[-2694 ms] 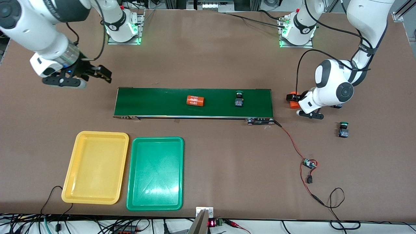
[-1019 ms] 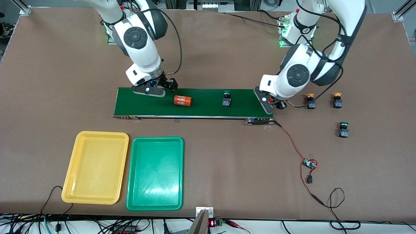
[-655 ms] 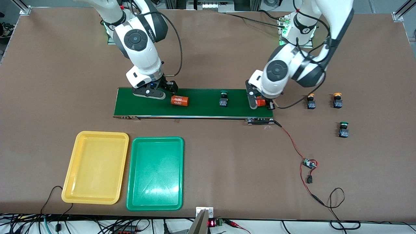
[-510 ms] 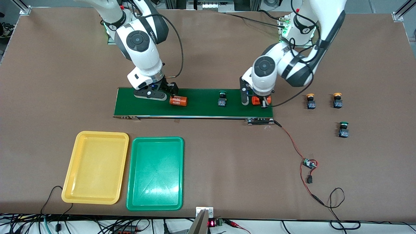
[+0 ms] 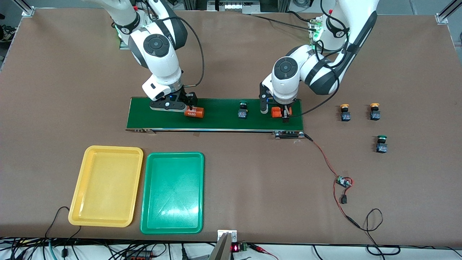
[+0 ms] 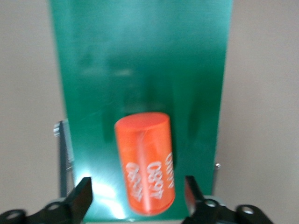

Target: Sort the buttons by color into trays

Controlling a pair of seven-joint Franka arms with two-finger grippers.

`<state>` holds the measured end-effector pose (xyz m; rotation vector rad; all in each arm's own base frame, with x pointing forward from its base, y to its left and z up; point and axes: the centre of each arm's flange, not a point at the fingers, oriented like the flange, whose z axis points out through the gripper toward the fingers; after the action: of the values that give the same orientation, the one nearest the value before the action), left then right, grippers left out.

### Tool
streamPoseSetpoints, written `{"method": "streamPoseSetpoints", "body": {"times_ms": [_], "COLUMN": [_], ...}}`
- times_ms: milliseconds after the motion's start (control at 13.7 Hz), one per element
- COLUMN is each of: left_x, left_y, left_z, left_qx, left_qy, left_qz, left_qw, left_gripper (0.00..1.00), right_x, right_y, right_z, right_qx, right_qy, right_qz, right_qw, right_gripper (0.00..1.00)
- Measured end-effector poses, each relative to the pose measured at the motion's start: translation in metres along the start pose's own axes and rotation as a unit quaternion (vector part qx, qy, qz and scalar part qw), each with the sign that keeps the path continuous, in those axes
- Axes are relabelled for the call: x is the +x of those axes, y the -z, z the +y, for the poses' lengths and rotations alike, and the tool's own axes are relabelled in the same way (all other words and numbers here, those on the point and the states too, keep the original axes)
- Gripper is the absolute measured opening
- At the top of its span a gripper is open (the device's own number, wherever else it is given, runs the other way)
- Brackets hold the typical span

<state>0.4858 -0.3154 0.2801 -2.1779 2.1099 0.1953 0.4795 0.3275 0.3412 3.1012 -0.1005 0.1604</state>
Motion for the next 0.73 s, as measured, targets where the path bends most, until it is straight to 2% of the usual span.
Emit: {"method": "streamPoseSetpoints", "body": {"times_ms": [73, 291, 582, 728], "left_x": [-0.014, -0.09, -0.215, -0.266], "left_y": [0.008, 0.019, -0.01, -0.027], "left_z": [-0.011, -0.055, -0.096, -0.104], "left_qx": [0.007, 0.005, -0.016, -0.041], "left_qy": [0.016, 0.092, 0.178, 0.251], "left_qz": [0.003, 0.016, 0.001, 0.017], "left_qw": [1.0, 0.996, 0.984, 0.967], "left_gripper": [1.0, 1.0, 1.0, 1.0], "right_x": [0.0, 0.0, -0.007, -0.023], "right_y": [0.0, -0.001, -0.007, -0.008], "right_z": [0.0, 0.0, -0.008, -0.028], "right_qx": [0.0, 0.0, 0.0, 0.014], "right_qy": [0.0, 0.0, 0.005, 0.011], "right_qz": [0.0, -0.001, -0.008, -0.022], "right_qw": [1.0, 1.0, 1.0, 1.0], "right_gripper": [1.0, 1.0, 1.0, 1.0]}}
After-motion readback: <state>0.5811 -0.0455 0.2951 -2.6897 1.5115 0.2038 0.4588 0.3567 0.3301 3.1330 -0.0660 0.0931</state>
